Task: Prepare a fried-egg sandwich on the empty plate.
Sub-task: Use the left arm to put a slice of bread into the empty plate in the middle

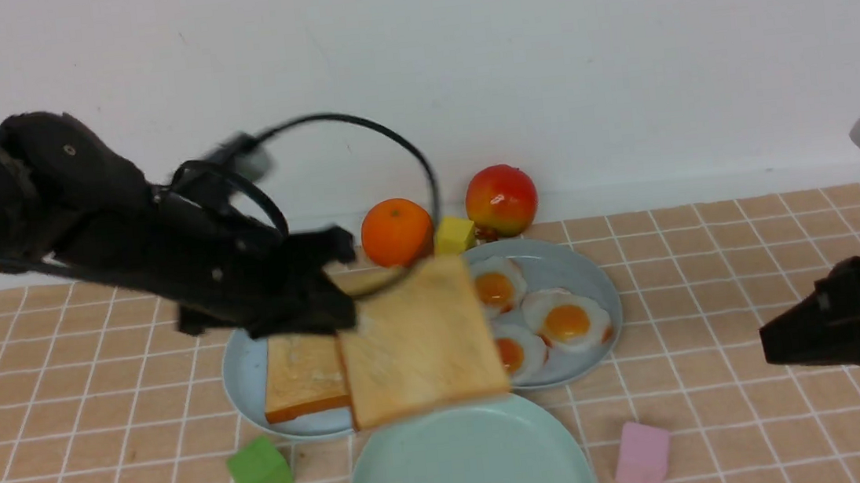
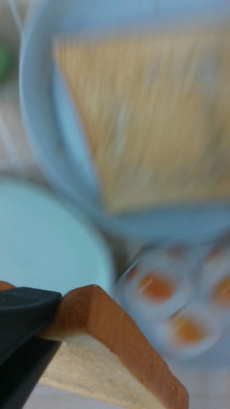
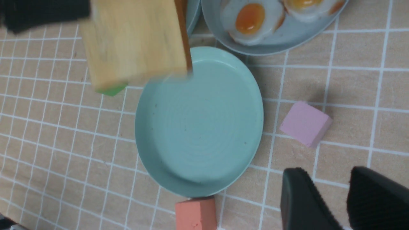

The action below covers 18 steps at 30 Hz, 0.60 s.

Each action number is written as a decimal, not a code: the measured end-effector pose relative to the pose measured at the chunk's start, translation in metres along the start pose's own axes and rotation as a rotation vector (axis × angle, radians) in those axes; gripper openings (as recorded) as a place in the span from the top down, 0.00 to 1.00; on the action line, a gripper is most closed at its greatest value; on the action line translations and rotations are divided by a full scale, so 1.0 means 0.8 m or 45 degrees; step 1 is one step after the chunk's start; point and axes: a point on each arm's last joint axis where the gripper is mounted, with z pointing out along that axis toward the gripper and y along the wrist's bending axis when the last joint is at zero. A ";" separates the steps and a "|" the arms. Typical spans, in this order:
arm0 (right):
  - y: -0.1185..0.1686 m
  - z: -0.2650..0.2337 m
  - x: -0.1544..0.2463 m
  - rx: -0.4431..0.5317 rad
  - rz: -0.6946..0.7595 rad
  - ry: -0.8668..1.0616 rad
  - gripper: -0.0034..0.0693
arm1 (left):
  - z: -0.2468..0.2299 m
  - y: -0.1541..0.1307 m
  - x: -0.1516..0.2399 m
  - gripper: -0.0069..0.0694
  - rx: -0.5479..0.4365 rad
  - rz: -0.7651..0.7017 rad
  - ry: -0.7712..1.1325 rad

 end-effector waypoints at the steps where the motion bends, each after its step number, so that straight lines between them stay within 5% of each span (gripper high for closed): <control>1: 0.000 0.000 0.000 0.000 0.000 0.000 0.62 | 0.001 -0.001 0.001 0.85 0.012 -0.011 0.008; 4: 0.000 0.000 -0.001 0.004 0.000 -0.013 0.62 | 0.027 0.008 0.019 0.85 0.124 -0.013 0.133; 11: -0.002 0.000 -0.003 0.024 -0.012 -0.029 0.62 | 0.072 0.042 0.046 0.84 0.086 -0.173 0.284; 15: -0.003 -0.001 -0.005 0.040 -0.033 -0.047 0.62 | 0.074 0.045 0.045 0.73 0.064 -0.204 0.272; 18: 0.001 -0.004 -0.017 0.040 -0.092 -0.070 0.61 | 0.073 0.045 0.042 0.56 0.046 -0.221 0.240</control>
